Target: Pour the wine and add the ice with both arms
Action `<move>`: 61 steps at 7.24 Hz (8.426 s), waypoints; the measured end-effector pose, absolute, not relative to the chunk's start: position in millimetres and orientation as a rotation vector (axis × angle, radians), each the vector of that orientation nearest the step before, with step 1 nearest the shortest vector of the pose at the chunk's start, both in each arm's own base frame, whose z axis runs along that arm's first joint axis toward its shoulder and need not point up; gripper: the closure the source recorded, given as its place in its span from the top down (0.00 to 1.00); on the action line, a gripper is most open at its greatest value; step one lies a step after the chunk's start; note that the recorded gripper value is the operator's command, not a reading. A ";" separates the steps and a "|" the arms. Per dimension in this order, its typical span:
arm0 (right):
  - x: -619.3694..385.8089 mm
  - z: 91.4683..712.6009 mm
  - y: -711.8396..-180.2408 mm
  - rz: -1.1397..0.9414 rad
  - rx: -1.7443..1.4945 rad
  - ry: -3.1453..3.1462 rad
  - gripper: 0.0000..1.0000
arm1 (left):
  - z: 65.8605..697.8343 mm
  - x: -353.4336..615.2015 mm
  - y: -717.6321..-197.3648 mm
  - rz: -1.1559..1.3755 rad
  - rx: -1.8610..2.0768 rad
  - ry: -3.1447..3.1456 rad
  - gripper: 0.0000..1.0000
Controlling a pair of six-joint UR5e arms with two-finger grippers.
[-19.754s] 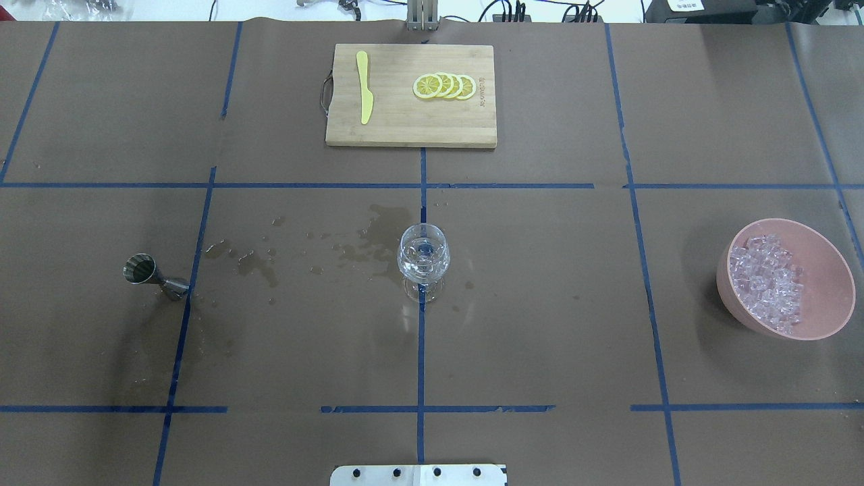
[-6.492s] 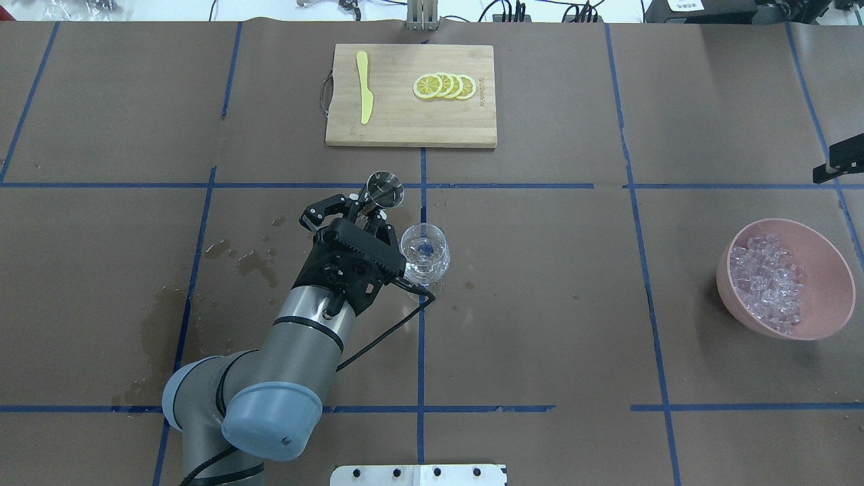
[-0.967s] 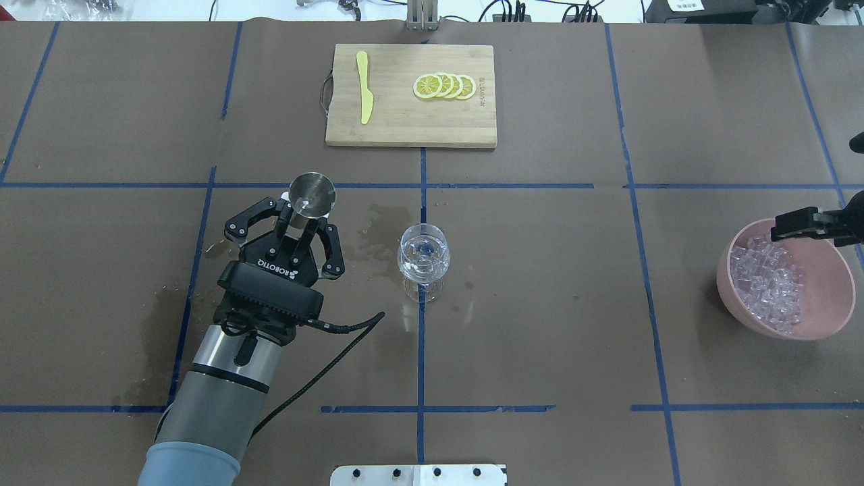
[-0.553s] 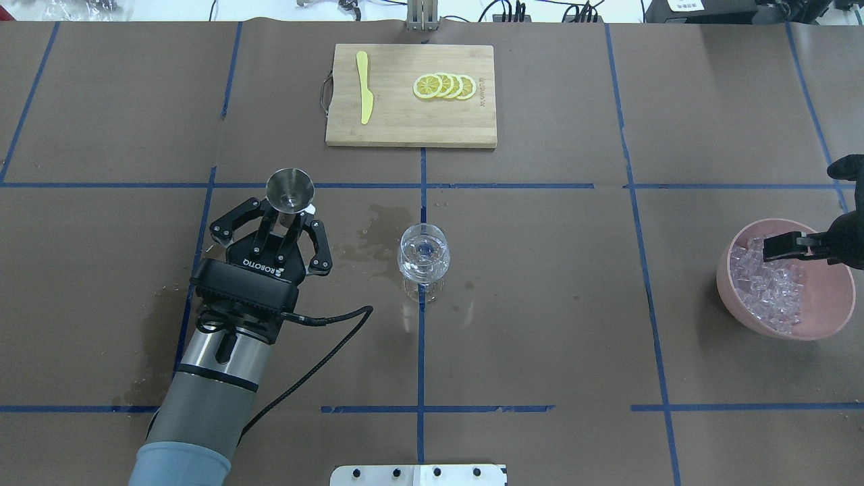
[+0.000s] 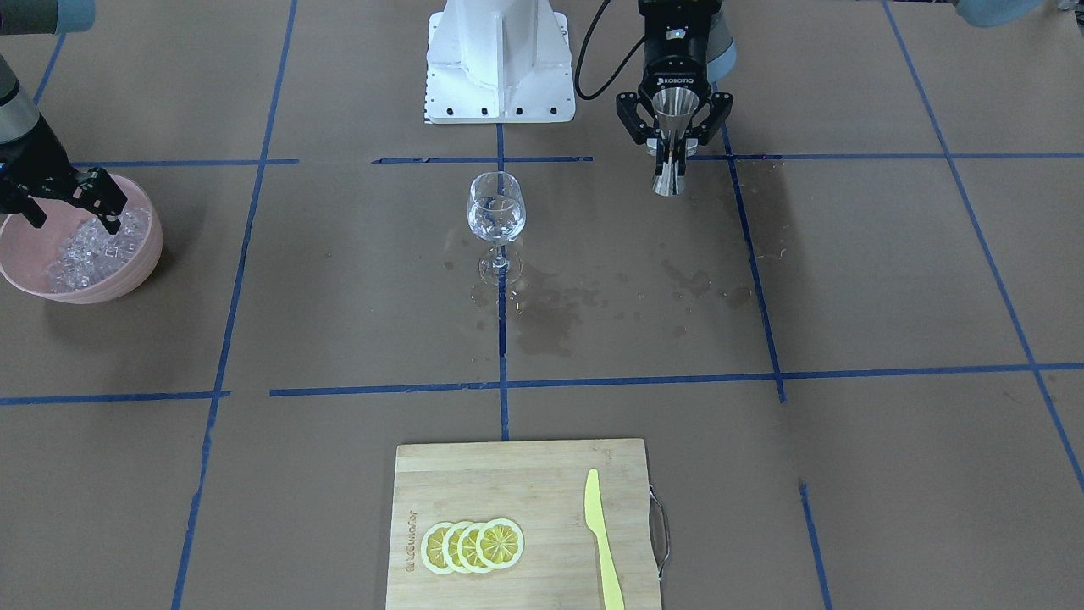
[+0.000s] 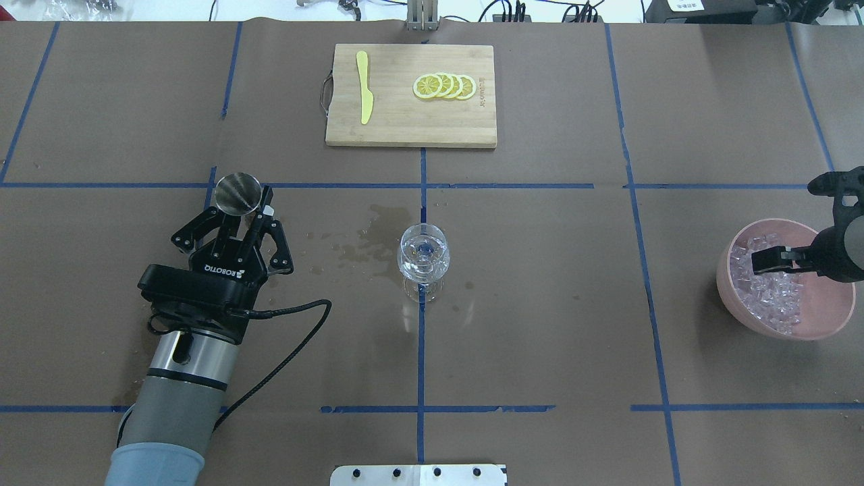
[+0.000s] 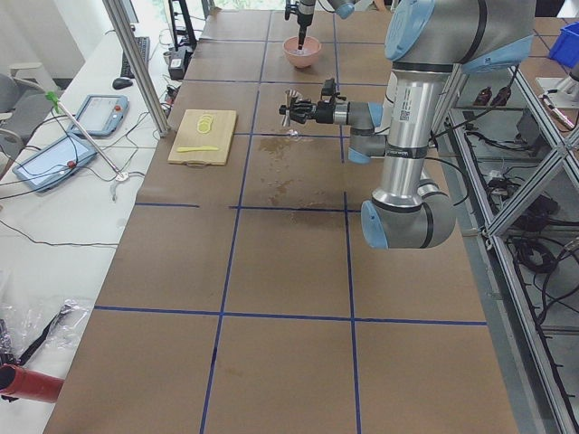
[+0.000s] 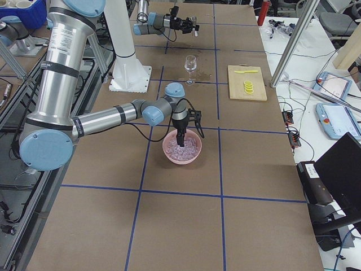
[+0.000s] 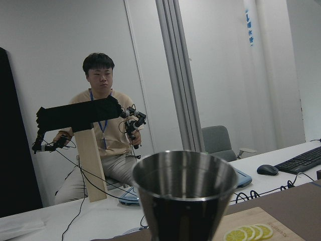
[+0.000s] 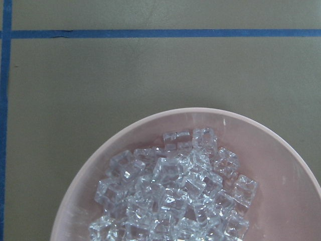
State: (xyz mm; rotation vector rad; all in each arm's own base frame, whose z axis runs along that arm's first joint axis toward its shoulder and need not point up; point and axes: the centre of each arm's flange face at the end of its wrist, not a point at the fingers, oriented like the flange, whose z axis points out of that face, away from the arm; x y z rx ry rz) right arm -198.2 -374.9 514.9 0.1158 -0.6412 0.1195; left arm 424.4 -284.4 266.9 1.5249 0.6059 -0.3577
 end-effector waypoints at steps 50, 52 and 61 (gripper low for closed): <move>-193.8 338.8 -375.4 0.100 0.242 -0.981 0.00 | 550.4 418.2 -237.3 -0.466 1.278 0.735 0.09; -194.3 336.7 -374.9 0.097 0.244 -0.985 0.00 | 554.4 419.0 -237.1 -0.457 1.278 0.726 0.23; -204.8 315.7 -373.8 0.061 0.259 -1.026 0.00 | 554.4 421.6 -237.0 -0.448 1.269 0.731 1.00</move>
